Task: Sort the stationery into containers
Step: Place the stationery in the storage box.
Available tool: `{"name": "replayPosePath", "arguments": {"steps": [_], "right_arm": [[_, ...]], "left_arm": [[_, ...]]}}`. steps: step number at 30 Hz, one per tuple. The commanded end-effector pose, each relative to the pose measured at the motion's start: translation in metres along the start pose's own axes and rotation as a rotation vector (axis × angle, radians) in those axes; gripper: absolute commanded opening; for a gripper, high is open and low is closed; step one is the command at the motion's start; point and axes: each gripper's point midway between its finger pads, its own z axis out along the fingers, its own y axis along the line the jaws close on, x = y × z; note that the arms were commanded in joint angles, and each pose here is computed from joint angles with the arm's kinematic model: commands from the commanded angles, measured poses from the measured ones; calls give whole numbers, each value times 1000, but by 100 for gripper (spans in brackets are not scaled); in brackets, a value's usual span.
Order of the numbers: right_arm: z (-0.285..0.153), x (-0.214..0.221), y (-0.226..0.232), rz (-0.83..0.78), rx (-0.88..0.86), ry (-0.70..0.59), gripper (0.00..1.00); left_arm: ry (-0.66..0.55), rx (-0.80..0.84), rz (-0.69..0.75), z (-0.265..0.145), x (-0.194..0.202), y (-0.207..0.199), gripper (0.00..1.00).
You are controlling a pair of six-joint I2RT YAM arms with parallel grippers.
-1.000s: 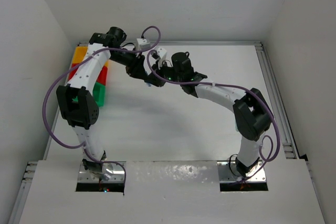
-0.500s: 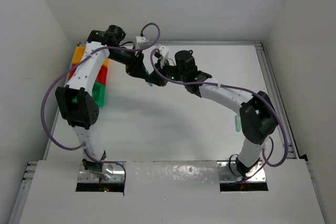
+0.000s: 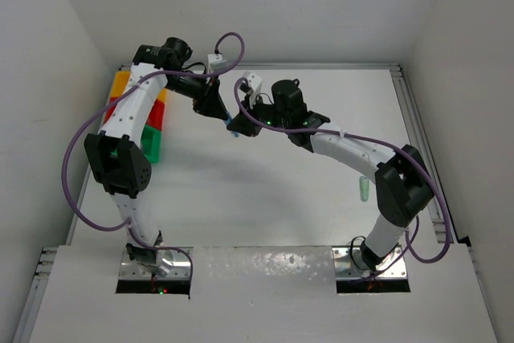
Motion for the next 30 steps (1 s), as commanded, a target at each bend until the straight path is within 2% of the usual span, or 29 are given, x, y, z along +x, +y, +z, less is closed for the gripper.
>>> {"name": "replayPosePath", "arguments": {"steps": [1,7,10,14,16,17,18,19,21,23,24,27,29,30], "right_arm": [[-9,-6,22,-8,-63,-10,0],[-3,-17,16,3,-60,-53,0],[1,-20,14,10,-63,-62,0],[4,-19,7,18,-37,-63,0],[4,-16,0,24,-6,-53,31],[4,-14,-3,26,12,-47,41],[4,-11,-9,32,48,-34,50],[2,-7,-16,37,87,-24,66],[0,-2,-23,39,126,-15,77],[-5,0,-27,39,156,-19,93],[-8,0,-33,40,188,-23,99],[-20,6,-42,48,256,-12,99],[-34,5,-51,49,333,-6,99],[-40,13,-54,55,356,11,99]], "left_arm": [[-72,-56,153,-16,-30,0,10],[-62,-36,139,-9,-24,-3,10],[-58,-20,134,-5,-22,-6,0],[-56,-22,116,-4,-20,-5,0],[-61,-74,94,-6,-23,9,0],[-42,-117,34,-7,-19,17,0],[-51,-153,36,-9,-22,28,0],[-54,-193,-1,-12,-20,37,0],[-60,-215,-30,-15,-20,44,0],[-70,-249,-70,-22,-18,51,0],[-80,-278,-67,-26,-21,57,0],[-105,-453,-134,-55,-19,94,0],[-160,-604,-162,-102,-14,131,0],[-209,-648,-255,-118,-12,141,0]]}}
